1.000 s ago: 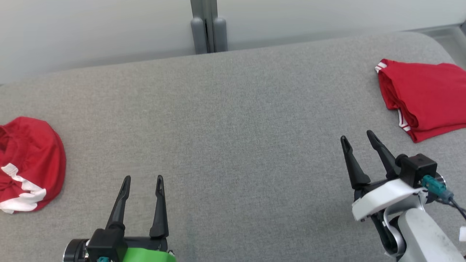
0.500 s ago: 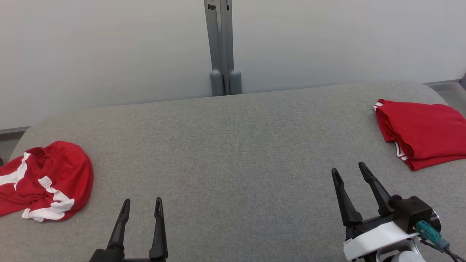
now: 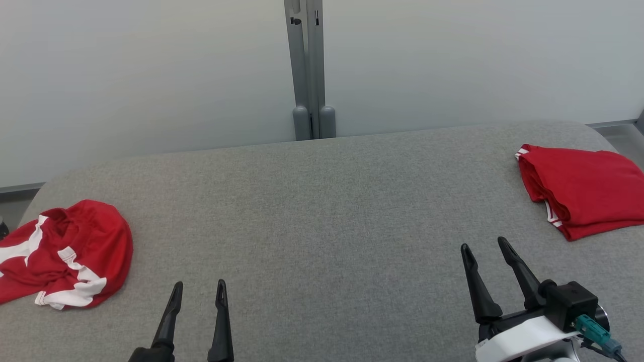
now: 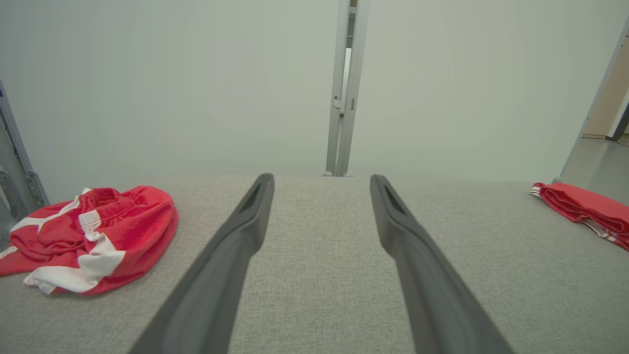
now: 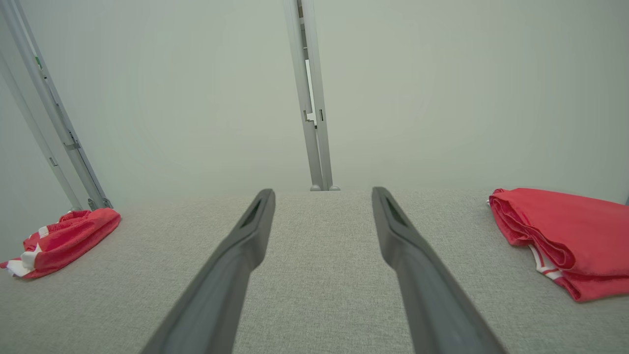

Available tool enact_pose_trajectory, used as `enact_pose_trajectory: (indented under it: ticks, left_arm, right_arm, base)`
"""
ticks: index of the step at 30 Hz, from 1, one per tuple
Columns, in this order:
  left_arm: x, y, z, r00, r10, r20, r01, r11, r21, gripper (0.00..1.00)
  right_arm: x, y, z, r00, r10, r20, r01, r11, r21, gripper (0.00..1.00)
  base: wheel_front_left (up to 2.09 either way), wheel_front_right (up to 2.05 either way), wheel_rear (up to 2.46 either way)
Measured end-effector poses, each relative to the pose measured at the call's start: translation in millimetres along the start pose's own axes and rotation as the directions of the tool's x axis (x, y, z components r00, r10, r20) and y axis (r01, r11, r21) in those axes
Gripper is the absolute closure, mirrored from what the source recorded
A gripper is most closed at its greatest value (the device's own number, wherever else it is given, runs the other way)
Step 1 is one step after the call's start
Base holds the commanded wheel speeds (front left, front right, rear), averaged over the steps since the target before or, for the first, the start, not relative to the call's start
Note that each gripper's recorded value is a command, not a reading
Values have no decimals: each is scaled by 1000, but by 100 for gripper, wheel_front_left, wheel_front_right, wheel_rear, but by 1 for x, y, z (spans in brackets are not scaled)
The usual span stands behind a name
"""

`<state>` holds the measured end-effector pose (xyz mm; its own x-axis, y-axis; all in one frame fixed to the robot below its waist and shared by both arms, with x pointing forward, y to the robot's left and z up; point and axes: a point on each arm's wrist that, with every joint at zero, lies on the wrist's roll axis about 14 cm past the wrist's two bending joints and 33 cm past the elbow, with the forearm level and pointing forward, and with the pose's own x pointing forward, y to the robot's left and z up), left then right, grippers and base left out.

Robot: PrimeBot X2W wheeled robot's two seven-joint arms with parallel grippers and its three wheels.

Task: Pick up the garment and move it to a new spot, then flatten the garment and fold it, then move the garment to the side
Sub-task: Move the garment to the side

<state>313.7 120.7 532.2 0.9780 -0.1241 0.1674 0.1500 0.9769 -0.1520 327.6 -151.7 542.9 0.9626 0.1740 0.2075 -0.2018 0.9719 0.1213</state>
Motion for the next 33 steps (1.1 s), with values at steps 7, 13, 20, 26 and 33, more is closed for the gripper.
enact_pose_trajectory:
  ticks: [7, 13, 20, 26, 33]
  left_arm:
    - [-1, -2, -1, 1000, -5, -3, 5, 1000, -6, 0]
    - [-2, -3, 0, 1000, -8, 0, 8, 1000, -7, 0]
    - [-2, -3, 0, 1000, -6, 0, 6, 1000, -8, 0]
    - [-2, -3, -1, 1000, -8, -3, 8, 1000, -7, 0]
    - [-2, -4, -1, 1000, -12, -3, 12, 1000, -6, 0]
  right_arm:
    - [-2, 0, 0, 1000, -3, 0, 3, 1000, 6, 0]
    - [-2, 0, 0, 1000, -3, 1, 3, 1000, 7, 0]
    - [-1, 0, -1, 1000, -6, -1, 6, 1000, 9, 0]
    - [-2, -1, 0, 1000, -12, 2, 12, 1000, 12, 0]
    - [-3, -2, 0, 1000, -17, 4, 17, 1000, 15, 0]
  base:
    - [0, 0, 0]
    - [0, 0, 0]
    - [0, 0, 0]
    - [0, 0, 0]
    - [0, 0, 0]
